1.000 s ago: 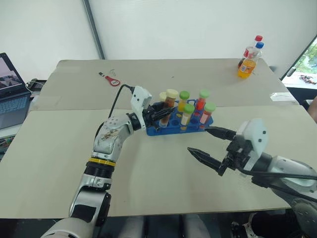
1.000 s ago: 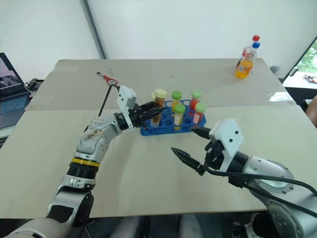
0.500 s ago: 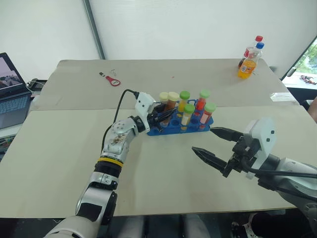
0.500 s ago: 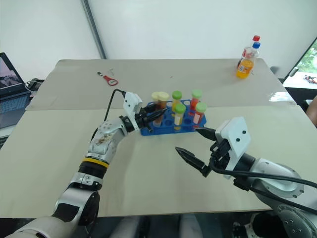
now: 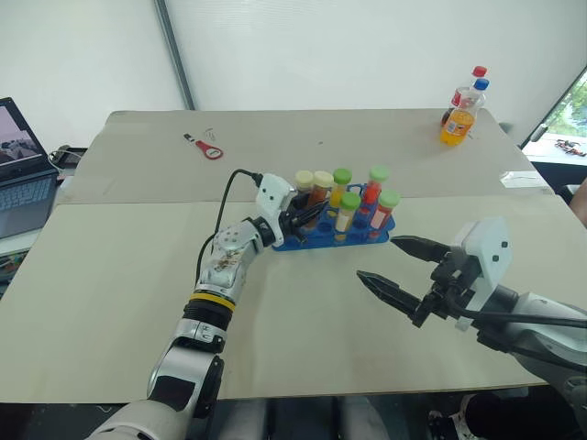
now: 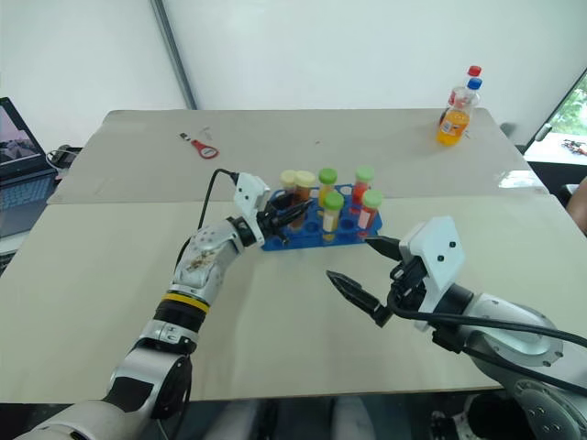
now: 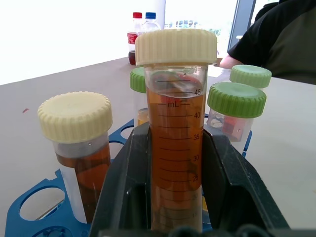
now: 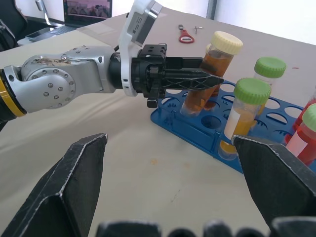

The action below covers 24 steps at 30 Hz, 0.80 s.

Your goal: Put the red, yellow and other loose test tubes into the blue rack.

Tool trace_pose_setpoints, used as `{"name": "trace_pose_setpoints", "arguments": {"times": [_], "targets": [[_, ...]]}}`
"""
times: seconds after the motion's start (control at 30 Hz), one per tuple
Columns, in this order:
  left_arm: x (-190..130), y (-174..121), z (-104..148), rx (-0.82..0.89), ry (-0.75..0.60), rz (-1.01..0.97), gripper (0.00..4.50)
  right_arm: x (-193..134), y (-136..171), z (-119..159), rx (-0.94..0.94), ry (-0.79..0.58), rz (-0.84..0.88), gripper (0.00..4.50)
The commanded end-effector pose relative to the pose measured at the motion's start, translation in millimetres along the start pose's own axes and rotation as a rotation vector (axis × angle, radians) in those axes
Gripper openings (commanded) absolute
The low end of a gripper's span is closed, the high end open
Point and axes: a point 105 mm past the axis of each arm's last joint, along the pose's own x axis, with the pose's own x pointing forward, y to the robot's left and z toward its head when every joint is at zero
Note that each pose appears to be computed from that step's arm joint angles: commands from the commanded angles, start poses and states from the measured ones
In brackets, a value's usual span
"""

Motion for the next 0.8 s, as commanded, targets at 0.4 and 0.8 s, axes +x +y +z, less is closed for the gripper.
{"name": "trace_pose_setpoints", "arguments": {"times": [0.4, 0.8], "targets": [[-12.1, -7.0, -5.9, 0.048, -0.021, 0.079, 1.66, -2.8, -1.2, 10.0, -0.039, -0.048, -0.02, 4.5], [-67.4, 8.4, 8.7, 0.184, 0.103, 0.016, 4.48, -3.9, -24.2, 14.1, -0.073, -0.04, -0.05, 4.5]]}}
